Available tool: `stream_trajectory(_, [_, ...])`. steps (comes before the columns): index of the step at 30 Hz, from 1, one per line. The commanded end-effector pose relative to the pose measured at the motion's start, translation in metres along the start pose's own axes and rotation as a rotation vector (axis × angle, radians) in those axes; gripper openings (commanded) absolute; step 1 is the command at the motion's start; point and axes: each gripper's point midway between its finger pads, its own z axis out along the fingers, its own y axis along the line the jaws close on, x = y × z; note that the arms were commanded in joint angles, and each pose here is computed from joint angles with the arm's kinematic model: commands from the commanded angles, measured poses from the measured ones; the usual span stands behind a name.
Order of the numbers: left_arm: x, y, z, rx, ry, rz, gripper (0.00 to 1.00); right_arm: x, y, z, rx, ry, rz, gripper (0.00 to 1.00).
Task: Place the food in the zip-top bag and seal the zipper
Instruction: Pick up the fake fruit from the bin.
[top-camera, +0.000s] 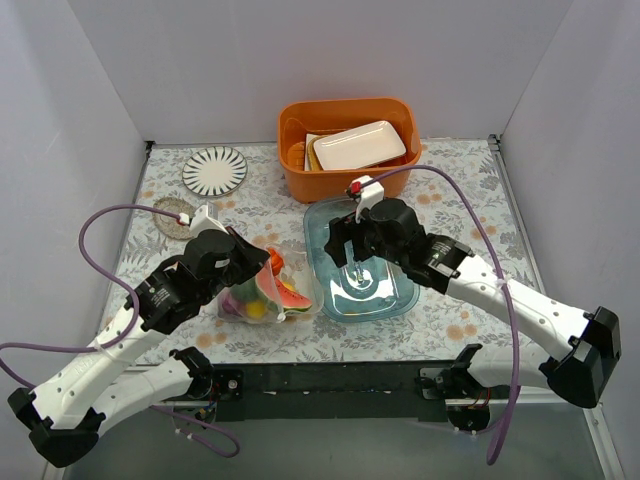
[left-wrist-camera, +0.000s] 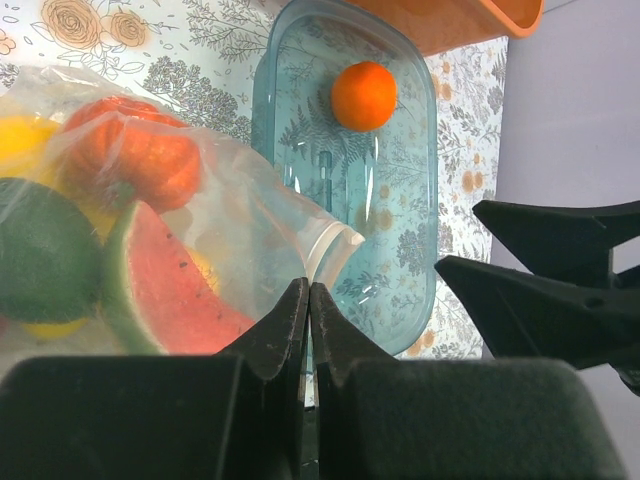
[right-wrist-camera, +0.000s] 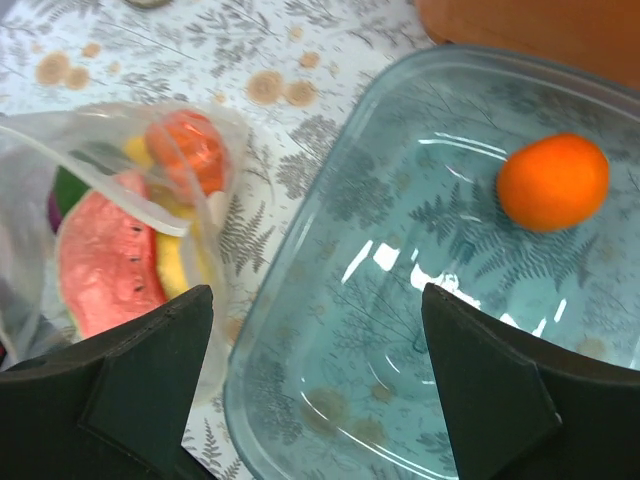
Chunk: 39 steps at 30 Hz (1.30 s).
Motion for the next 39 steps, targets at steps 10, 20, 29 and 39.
stream_trajectory(10, [-0.015,-0.01,-0.008,0.023,-0.048,-0.02,0.0,0.033,-0.072,0.027,0.156,0.164,0.175,0.93])
stream_trajectory(20, [-0.015,-0.009,-0.007,0.017,-0.046,-0.013,0.0,0.045,-0.1,0.055,0.212,0.265,0.2,0.93])
stream_trajectory(29, [-0.014,-0.01,-0.007,0.017,-0.043,-0.008,0.0,0.049,-0.125,0.075,0.271,0.279,0.2,0.93])
stream_trajectory(39, [-0.016,-0.008,-0.008,0.009,-0.049,-0.008,0.0,0.037,-0.154,0.109,0.369,0.232,0.138,0.91])
